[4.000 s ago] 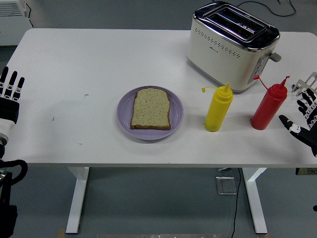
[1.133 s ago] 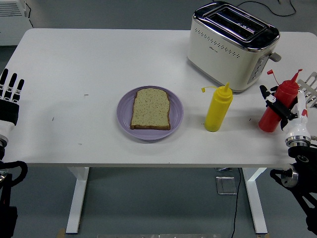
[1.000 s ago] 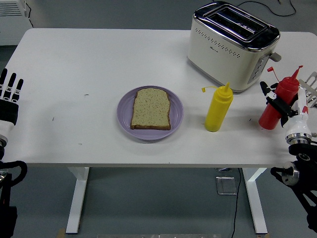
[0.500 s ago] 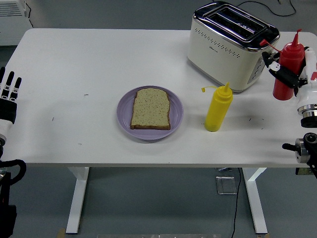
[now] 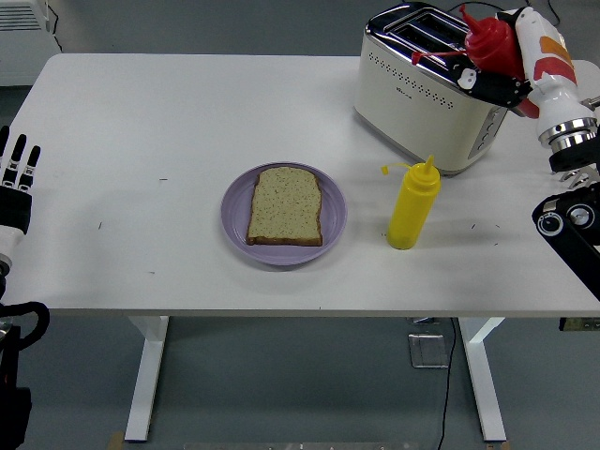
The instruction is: Pick up the cup,pour liquid into bread,place the cup on the desk
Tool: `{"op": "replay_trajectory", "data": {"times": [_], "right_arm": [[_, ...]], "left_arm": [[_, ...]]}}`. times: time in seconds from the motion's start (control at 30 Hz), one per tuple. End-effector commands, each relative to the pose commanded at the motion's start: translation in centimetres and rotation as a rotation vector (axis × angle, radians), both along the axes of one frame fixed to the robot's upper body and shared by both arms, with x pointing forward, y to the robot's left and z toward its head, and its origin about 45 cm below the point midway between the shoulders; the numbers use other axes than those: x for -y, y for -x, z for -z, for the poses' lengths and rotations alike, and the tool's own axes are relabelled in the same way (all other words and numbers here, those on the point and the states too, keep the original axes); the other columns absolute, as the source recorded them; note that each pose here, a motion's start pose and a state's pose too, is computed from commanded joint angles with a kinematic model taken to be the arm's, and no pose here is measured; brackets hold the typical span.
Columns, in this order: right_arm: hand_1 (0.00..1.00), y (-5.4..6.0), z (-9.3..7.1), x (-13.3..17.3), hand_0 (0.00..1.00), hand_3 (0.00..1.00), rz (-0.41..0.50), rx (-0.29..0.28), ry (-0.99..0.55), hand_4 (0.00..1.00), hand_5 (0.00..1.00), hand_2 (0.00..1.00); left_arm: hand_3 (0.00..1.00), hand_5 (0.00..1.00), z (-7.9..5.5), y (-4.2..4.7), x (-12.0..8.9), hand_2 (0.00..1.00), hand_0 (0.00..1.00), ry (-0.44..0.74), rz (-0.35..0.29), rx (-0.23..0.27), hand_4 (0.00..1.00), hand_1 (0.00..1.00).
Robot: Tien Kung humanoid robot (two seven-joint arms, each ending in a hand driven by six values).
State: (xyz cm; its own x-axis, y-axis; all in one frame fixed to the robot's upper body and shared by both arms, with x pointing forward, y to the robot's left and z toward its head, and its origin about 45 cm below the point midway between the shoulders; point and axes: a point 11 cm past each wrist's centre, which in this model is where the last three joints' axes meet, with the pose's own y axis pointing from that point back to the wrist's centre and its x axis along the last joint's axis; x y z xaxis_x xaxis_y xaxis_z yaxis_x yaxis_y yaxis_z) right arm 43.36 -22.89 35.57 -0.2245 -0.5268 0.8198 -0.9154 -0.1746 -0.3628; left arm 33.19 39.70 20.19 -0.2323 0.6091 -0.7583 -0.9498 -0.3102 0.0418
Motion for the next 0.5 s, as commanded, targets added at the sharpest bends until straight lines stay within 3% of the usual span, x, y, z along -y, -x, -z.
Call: {"op": "replay_trajectory", "data": {"times": [0.2, 0.33, 0.43, 0.5], "right_arm": [[0.068, -0.9, -0.9, -4.2, 0.090, 0.356, -0.034, 0.059, 0.334, 0.731, 0.215, 0.237], [0.068, -0.7, -0.3, -7.0, 0.090, 0.356, -0.070, 0.118, 0.571, 0.731, 0.215, 0.237], [0.077, -0.6, 0.7, -8.1, 0.095, 0.364, -0.111, 0.095, 0.644, 0.723, 0.204, 0.250], [0.077, -0.7, 0.6, -7.9, 0.095, 0.364, -0.103, 0.094, 0.642, 0.723, 0.204, 0.250]], "left_arm": [[0.694, 0.998, 0.1, 0.12, -0.1, 0.736, 0.787, 0.001, -0.003, -0.003, 0.545, 0.736], [0.694, 0.998, 0.1, 0.14, -0.1, 0.736, 0.787, 0.001, -0.004, -0.003, 0.545, 0.736], [0.694, 0.998, 0.2, 0.15, -0.1, 0.735, 0.787, 0.001, -0.003, -0.003, 0.545, 0.736], [0.694, 0.998, 0.2, 0.16, -0.1, 0.735, 0.787, 0.001, -0.004, -0.003, 0.545, 0.736]]}}
